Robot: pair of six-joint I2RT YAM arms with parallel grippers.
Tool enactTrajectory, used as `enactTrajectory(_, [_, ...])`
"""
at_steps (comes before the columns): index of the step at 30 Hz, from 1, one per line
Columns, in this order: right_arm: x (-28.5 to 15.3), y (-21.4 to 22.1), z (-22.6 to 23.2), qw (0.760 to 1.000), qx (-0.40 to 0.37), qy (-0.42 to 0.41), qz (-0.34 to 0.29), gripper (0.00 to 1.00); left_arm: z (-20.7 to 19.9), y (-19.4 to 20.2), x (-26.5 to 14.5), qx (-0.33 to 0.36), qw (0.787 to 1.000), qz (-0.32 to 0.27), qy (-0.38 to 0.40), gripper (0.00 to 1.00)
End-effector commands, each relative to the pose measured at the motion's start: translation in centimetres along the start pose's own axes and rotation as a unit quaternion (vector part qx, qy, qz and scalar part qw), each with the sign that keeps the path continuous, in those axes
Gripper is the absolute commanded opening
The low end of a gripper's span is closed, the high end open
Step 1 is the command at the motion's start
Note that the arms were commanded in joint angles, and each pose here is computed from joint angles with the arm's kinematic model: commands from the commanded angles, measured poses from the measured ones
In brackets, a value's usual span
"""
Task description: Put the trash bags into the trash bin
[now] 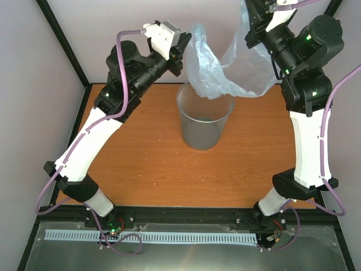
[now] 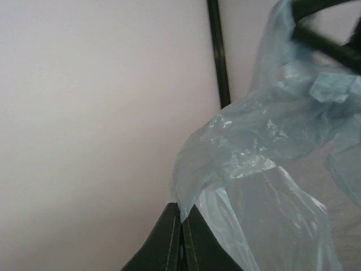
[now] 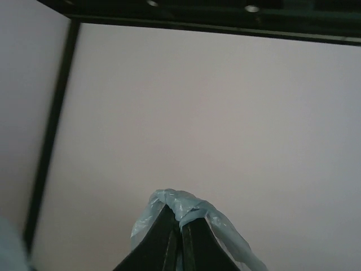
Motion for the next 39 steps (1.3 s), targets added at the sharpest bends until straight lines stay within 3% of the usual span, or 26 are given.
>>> enactTrajectory(1, [0.0,0.1,3.0,0.993,0.063,-0.096,0.007,0.03,2.7,0.2,-2.0,-0.004,0.998,0.033,-0.045,0.01])
enactTrajectory(9, [1.2,1.5,5.7,0.981,0.123,-0.149,0.032,0.03,5.5,-1.6,-3.8,0.036,0.995,0.015,-0.091,0.01])
enactTrajectory(19, [1.5,4.6,4.8,0.978,0.173,-0.073,0.096,0.03,7.2,-7.6,-6.1,0.131,0.976,-0.083,-0.156,0.01])
enactTrajectory(31, [-1.7,6.7,4.5,0.964,0.205,-0.026,0.167,0.03,6.6,-7.8,-3.9,0.094,0.983,-0.119,-0.104,0.01])
enactTrajectory(39, [-3.6,8.1,3.0,0.954,0.218,0.003,0.203,0.03,5.7,-6.7,-1.1,0.026,0.990,-0.136,-0.041,0.01])
Point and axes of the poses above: each gripper's point midway between its finger pads, its own x axis out along the fingers, its own z axis along the line the jaws close on, y = z × x, the point moved 8 cm from there along -x, back along the fingers, and after that the axes turned 8 degrees about x, right-handed, at the moved point
